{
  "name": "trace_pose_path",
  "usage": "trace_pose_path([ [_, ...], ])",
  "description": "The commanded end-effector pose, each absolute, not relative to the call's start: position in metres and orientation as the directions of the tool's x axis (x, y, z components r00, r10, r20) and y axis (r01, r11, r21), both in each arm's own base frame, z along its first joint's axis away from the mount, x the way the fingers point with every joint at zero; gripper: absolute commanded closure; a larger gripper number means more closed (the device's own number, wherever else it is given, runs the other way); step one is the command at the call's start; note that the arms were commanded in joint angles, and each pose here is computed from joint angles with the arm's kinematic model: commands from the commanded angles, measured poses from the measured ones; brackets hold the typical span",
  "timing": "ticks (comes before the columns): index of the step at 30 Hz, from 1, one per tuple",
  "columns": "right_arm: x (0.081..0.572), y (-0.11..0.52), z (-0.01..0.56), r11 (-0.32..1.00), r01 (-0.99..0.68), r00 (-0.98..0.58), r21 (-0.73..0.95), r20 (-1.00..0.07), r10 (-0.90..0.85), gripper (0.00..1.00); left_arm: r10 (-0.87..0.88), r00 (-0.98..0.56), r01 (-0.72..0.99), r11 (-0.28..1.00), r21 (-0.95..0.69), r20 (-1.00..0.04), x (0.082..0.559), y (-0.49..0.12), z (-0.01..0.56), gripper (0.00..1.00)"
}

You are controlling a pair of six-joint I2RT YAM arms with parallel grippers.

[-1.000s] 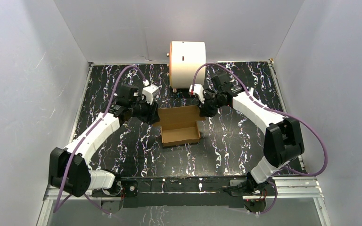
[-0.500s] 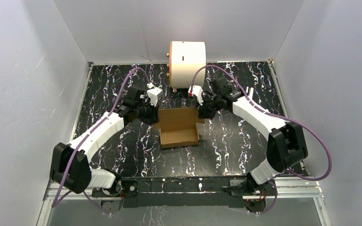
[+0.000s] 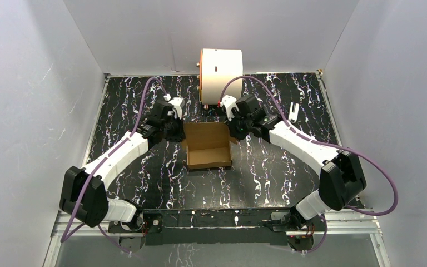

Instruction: Fold the paper box

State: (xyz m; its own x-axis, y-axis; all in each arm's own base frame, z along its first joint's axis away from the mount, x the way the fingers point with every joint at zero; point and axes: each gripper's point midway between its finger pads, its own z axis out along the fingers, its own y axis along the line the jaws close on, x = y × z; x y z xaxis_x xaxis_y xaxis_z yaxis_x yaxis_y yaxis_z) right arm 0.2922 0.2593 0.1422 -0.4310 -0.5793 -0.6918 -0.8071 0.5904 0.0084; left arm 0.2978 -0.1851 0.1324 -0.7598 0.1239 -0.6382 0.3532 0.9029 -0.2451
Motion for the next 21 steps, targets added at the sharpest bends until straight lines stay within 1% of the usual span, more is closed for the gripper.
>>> trace_pose_path([
  [1,0.312,0.274,0.183,0.785,-0.616,-0.504,0.067,-0.799,-0.327,1.00,-0.068,-0.696,0.255,0.907,-0.335,-0.715,0.328,-0.200,0.169,1.00],
  [4,0.316,0.282,0.187,0.834,-0.542,-0.528,0.103,-0.814,-0.243,1.00,-0.136,-0.670,0.220,0.902,-0.370,-0.730,0.338,-0.204,0.176,1.00],
  [8,0.319,0.293,0.179,0.868,-0.476,-0.559,0.140,-0.810,-0.176,1.00,-0.190,-0.653,0.197,0.892,-0.407,-0.733,0.344,-0.210,0.178,1.00],
  [11,0.326,0.297,0.174,0.911,-0.370,-0.580,0.182,-0.812,-0.073,1.00,-0.216,-0.632,0.181,0.893,-0.413,-0.744,0.349,-0.212,0.178,1.00],
  [14,0.334,0.296,0.169,0.940,-0.263,-0.580,0.216,-0.814,0.025,1.00,-0.220,-0.622,0.171,0.899,-0.404,-0.752,0.353,-0.212,0.175,1.00],
  [18,0.344,0.293,0.165,0.950,-0.176,-0.555,0.259,-0.823,0.122,1.00,-0.221,-0.619,0.158,0.905,-0.394,-0.754,0.353,-0.209,0.166,1.00],
  [21,0.349,0.295,0.162,0.949,-0.156,-0.540,0.274,-0.828,0.151,1.00,-0.215,-0.632,0.144,0.911,-0.386,-0.744,0.350,-0.207,0.155,1.00],
])
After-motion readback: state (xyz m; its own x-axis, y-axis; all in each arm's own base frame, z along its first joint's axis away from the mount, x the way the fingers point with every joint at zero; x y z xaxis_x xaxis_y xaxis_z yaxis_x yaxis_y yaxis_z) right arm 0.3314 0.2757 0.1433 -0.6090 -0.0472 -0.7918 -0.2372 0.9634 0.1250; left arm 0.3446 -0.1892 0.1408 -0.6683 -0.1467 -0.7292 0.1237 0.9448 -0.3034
